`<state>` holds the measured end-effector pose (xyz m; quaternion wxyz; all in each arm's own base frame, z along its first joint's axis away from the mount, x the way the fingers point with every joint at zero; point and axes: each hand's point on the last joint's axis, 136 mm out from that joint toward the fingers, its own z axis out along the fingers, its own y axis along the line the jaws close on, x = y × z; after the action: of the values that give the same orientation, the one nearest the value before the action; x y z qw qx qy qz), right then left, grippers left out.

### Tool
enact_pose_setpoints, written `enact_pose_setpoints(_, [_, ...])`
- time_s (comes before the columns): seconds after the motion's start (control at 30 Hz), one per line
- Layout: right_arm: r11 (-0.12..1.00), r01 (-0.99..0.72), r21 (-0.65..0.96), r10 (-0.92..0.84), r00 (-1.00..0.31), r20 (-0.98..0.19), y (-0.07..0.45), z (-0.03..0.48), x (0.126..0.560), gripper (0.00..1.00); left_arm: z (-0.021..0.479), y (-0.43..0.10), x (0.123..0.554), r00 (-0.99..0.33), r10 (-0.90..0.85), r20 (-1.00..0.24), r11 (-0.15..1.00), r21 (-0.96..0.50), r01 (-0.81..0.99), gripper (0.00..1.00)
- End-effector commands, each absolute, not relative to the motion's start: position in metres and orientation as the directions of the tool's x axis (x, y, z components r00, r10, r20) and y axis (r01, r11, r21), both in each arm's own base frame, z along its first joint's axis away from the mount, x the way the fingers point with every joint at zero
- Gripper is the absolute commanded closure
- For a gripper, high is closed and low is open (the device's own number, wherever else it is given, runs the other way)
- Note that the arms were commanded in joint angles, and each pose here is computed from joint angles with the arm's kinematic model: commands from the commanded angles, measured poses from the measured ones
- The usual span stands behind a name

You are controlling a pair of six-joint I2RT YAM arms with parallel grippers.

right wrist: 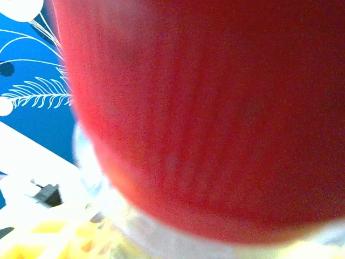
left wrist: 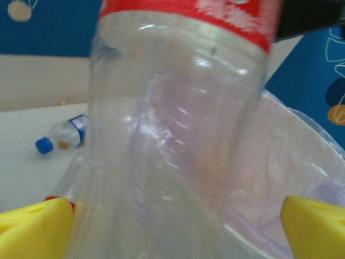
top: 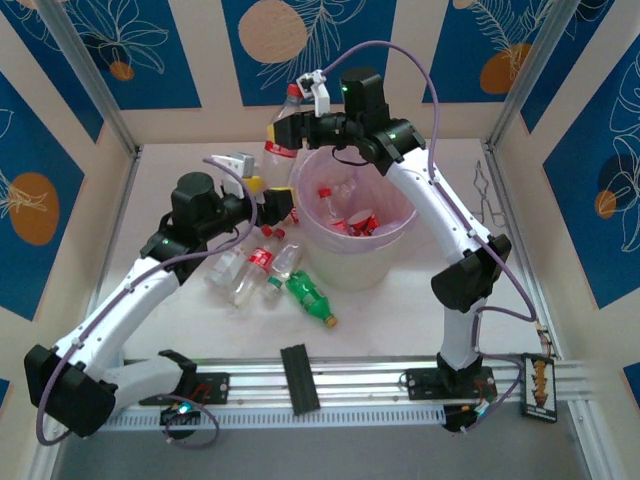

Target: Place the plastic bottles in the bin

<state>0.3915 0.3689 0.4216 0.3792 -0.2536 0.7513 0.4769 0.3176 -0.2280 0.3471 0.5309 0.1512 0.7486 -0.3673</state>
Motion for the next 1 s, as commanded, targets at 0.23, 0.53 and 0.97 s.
enact_pose_setpoints(0.23, [0.427,-0.826,0.368,0.132,-0.346,-0.929,0.332,0.524,0.385,0.68,0.378,-0.238,0.302,-0.326,-0.208,-0.922,0.604,-0.383,0.699,0.01])
enact_pose_setpoints(0.53, [0.510,-0.796,0.326,0.195,-0.262,-0.945,0.272,0.551,0.381,0.91,0.371,-0.254,0.314,-0.362,-0.139,-0.922,0.625,-0.365,0.690,0.13])
enact_pose_setpoints(0.97, [0.701,-0.695,0.163,-0.094,-0.317,-0.944,0.215,0.464,0.375,1.00,0.339,-0.276,0.356,-0.378,0.055,-0.924,0.759,-0.208,0.617,0.44])
